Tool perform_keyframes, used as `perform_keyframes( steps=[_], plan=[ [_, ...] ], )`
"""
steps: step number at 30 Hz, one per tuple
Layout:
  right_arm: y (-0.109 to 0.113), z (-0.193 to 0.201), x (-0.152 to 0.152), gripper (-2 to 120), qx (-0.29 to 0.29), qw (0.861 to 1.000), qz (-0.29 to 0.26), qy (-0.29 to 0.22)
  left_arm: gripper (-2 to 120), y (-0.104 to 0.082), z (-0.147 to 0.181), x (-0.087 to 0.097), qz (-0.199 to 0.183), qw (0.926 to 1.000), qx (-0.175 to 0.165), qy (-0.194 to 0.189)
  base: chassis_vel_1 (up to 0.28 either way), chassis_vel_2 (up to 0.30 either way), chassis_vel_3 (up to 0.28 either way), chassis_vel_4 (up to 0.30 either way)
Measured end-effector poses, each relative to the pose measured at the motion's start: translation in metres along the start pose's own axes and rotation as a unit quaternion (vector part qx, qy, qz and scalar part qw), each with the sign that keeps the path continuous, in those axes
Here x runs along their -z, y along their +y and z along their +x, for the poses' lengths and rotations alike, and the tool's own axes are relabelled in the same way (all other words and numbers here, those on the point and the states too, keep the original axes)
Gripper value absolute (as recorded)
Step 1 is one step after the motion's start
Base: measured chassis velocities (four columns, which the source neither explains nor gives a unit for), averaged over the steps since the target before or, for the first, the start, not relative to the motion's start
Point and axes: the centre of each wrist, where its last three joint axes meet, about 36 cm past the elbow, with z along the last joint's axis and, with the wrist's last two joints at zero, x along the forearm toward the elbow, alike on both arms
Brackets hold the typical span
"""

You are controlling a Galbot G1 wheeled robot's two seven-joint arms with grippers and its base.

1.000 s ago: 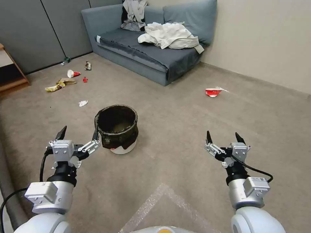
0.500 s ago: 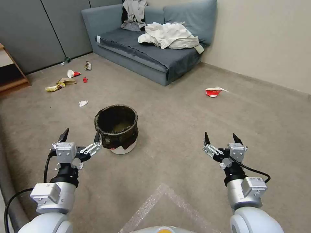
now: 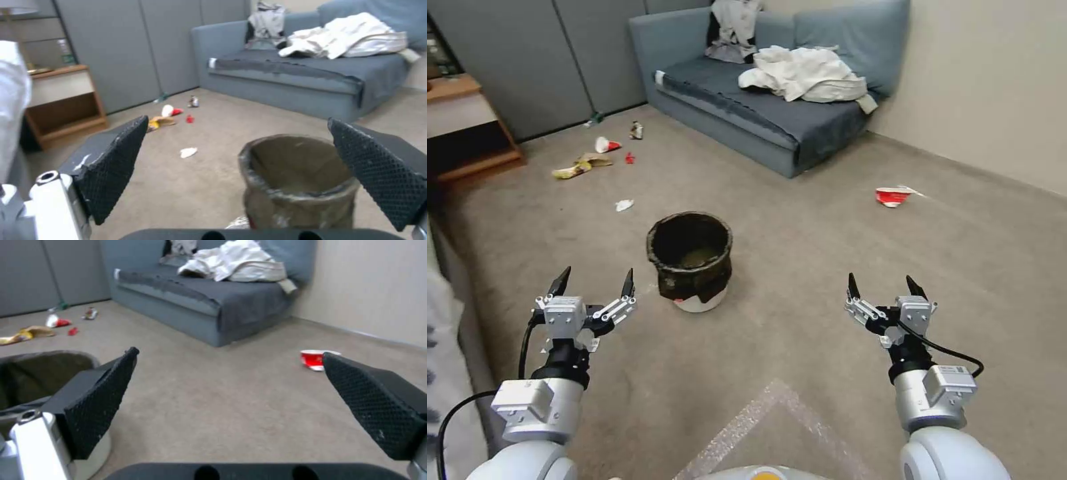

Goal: Pick up the trash can from the floor.

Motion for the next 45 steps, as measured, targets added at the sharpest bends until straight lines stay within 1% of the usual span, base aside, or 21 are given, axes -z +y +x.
perform_keyframes(
  steps=[6, 10, 22, 27, 45],
  plan=[
    [0.0001, -0.0006, -0.0002, 100, 0.000, 1.000, 0.001, -0.001, 100, 0.0003, -0.0009, -0.0014, 0.001, 1.0000, -0.001, -0.004, 0.079, 0.073, 0.077, 0.076],
    [-0.0005, -0.0013, -0.0018, 100, -0.003, 1.000, 0.002, 0.002, 100, 0.0003, -0.0022, -0.0027, 0.002, 0.9999, 0.001, -0.014, 0.056, 0.050, 0.068, 0.060],
    [-0.0003, -0.0027, -0.0053, 100, -0.003, 1.000, 0.002, 0.006, 100, 0.0023, -0.0034, -0.0039, 0.001, 0.9998, 0.009, -0.016, 0.005, 0.006, 0.010, 0.006],
    [-0.0002, -0.0028, -0.0058, 100, -0.003, 1.000, 0.002, 0.007, 100, 0.0019, -0.0040, -0.0044, 0.002, 0.9998, 0.015, -0.015, -0.078, 0.066, 0.066, -0.081],
    [0.0007, -0.0030, -0.0073, 100, -0.002, 1.000, 0.003, 0.009, 100, 0.0027, -0.0056, -0.0065, 0.003, 0.9998, 0.017, -0.012, -0.116, 0.105, 0.120, -0.114]
  ],
)
